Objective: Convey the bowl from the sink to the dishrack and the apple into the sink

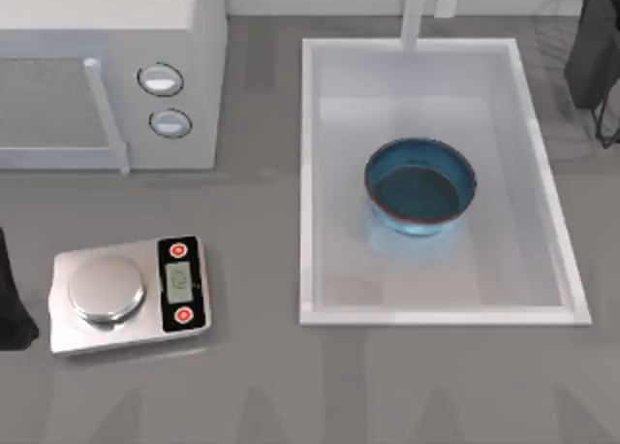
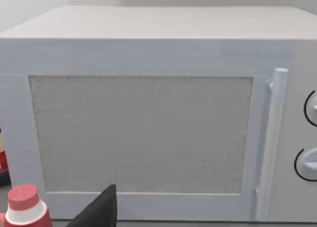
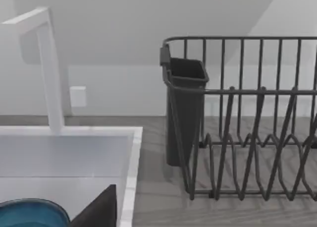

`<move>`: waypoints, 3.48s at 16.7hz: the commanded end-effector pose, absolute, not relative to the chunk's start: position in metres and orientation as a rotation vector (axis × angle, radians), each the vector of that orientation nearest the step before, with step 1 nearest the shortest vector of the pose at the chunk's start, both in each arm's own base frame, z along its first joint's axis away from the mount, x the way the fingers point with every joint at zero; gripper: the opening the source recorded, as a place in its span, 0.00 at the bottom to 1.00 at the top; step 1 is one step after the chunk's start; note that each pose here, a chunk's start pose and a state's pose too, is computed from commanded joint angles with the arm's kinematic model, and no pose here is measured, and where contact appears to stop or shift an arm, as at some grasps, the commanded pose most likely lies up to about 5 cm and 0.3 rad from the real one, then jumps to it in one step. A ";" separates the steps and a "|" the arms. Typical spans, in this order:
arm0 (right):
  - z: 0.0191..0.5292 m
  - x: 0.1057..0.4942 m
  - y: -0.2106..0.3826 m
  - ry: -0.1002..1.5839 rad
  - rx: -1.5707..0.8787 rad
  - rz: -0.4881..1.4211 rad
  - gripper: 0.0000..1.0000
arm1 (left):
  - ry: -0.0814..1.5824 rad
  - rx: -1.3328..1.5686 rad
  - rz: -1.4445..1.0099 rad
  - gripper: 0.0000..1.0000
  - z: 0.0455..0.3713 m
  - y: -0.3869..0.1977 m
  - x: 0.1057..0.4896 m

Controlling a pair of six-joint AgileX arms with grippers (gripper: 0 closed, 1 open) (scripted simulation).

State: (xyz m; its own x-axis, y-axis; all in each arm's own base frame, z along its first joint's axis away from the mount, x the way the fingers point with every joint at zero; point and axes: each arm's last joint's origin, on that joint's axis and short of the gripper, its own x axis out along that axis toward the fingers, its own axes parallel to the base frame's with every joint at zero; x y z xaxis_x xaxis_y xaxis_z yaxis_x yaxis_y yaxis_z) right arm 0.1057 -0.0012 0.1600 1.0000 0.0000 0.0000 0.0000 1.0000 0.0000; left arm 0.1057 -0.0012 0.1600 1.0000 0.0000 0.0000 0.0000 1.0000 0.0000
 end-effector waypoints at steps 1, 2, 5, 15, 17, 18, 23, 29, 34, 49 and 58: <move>0.160 0.106 -0.001 0.000 0.000 0.000 1.00 | 0.000 0.000 0.000 1.00 0.160 -0.001 0.106; 0.160 0.106 -0.001 0.000 0.000 0.000 1.00 | 0.000 0.000 0.000 1.00 0.160 -0.001 0.106; 0.173 0.106 -0.001 0.011 0.001 -0.002 1.00 | 0.000 0.000 0.000 1.00 0.160 -0.001 0.106; 0.287 0.183 0.024 0.454 0.064 0.092 1.00 | 0.000 0.000 0.000 1.00 0.160 -0.001 0.106; 0.294 0.224 0.039 0.638 0.084 0.117 1.00 | 0.000 0.000 0.000 1.00 0.160 -0.001 0.106; 0.292 0.245 0.049 0.737 0.092 0.125 1.00 | 0.000 0.000 0.000 1.00 0.160 -0.001 0.106; 0.247 0.351 0.112 1.209 0.098 0.112 1.00 | 0.000 0.000 0.000 1.00 0.160 -0.001 0.106; 0.177 0.430 0.198 1.457 0.045 0.037 1.00 | 0.000 0.000 0.000 1.00 0.160 -0.001 0.106; 0.149 0.454 0.250 1.418 0.014 0.002 1.00 | 0.000 0.000 0.000 1.00 0.160 -0.001 0.106; 0.078 0.474 0.269 1.366 0.009 -0.006 1.00 | 0.000 0.000 0.000 1.00 0.160 -0.001 0.106; 0.047 0.477 0.268 1.371 0.007 -0.009 0.77 | 0.000 0.000 0.000 1.00 0.160 -0.001 0.106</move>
State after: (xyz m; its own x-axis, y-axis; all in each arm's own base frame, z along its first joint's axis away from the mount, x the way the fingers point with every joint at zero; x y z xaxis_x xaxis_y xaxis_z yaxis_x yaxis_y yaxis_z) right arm 0.4774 0.2676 0.0466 0.1986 -0.0023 -0.9801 0.0100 1.0000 -0.0003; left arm 0.1057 -0.0012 0.1600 1.0000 0.0000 0.0000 0.0000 1.0000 0.0000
